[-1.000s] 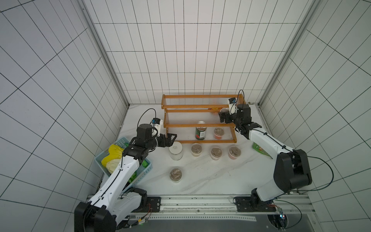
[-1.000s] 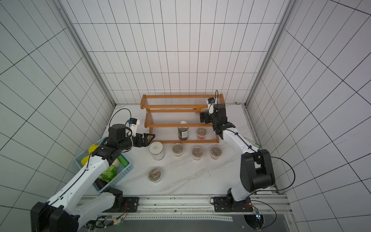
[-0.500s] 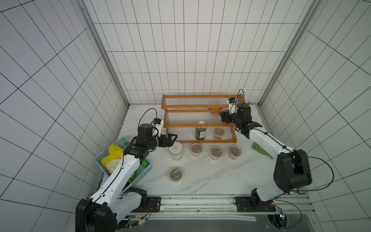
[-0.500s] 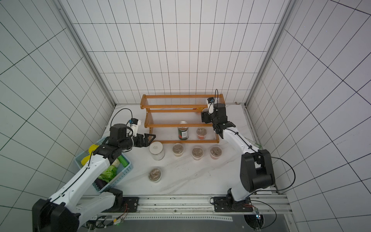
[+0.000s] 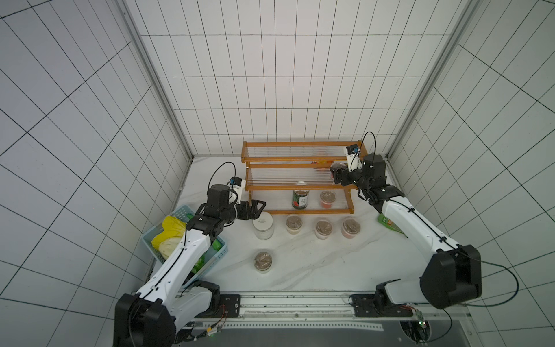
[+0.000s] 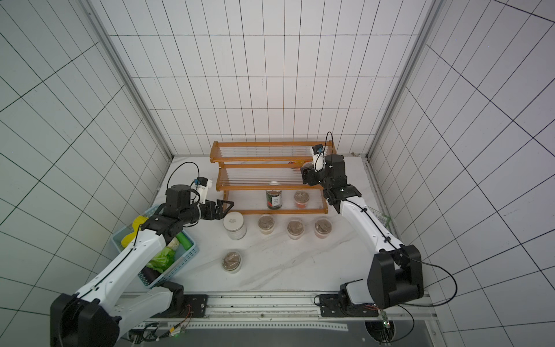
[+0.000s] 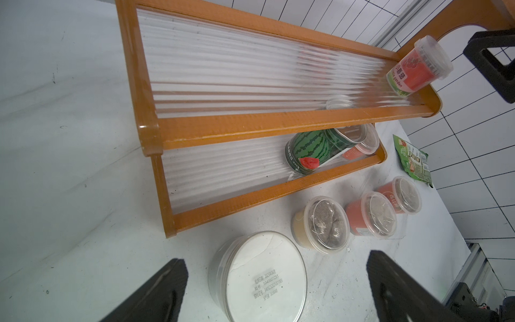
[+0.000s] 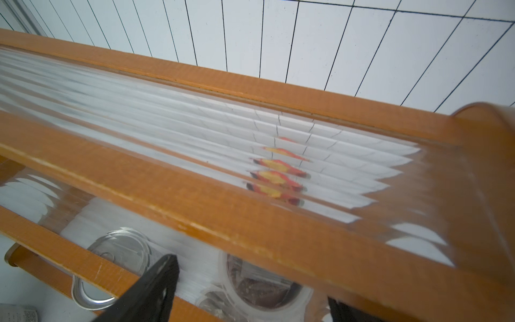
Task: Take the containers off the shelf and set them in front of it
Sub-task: 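Pick up a container from the shelf.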
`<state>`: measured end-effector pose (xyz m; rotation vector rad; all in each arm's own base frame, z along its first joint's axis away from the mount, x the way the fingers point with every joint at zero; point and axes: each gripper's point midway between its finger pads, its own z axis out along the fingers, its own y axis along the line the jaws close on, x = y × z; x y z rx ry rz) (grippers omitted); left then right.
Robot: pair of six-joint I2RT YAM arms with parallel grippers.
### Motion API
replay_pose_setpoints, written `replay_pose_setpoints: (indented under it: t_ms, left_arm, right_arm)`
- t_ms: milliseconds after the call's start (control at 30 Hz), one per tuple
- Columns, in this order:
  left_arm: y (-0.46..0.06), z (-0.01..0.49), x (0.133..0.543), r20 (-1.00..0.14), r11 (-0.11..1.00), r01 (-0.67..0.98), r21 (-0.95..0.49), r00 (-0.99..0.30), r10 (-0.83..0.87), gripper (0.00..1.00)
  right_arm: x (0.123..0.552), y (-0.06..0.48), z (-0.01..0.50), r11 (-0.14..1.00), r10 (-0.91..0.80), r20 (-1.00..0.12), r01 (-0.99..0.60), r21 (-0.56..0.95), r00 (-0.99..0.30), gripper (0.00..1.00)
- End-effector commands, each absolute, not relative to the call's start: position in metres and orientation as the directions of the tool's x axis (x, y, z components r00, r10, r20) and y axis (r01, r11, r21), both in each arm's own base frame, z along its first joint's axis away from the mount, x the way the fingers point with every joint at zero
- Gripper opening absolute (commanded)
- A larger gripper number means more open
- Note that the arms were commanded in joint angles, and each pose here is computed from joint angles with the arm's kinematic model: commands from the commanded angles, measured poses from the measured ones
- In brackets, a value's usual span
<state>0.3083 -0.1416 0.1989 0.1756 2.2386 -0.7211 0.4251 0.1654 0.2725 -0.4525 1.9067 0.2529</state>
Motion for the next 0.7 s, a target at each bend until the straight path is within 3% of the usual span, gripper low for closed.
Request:
replay_pose_setpoints:
  t_ms: [0,200,667]
  left_arm:
    - [-0.144,0.216,0.315,-0.747,0.819,0.374,-0.434,-0.658,-0.095,0.99]
    - [-0.145,0.215,0.316,-0.744,0.817,0.376,-0.436,-0.661,-0.093,0.99]
    - [-0.146,0.212,0.316,-0.741,0.816,0.378,-0.438,-0.666,-0.088,0.98]
  right_arm:
    - [0.427,0.15,0.255,0.931,-0.212,-0.903,-0.358,-0.07,-0.374,0.93]
    - [0.437,0.151,0.239,0.929,-0.22,-0.885,-0.364,-0.062,-0.411,1.0]
    - [0.469,0.152,0.234,0.933,-0.184,-0.905,-0.357,-0.038,-0.384,0.94]
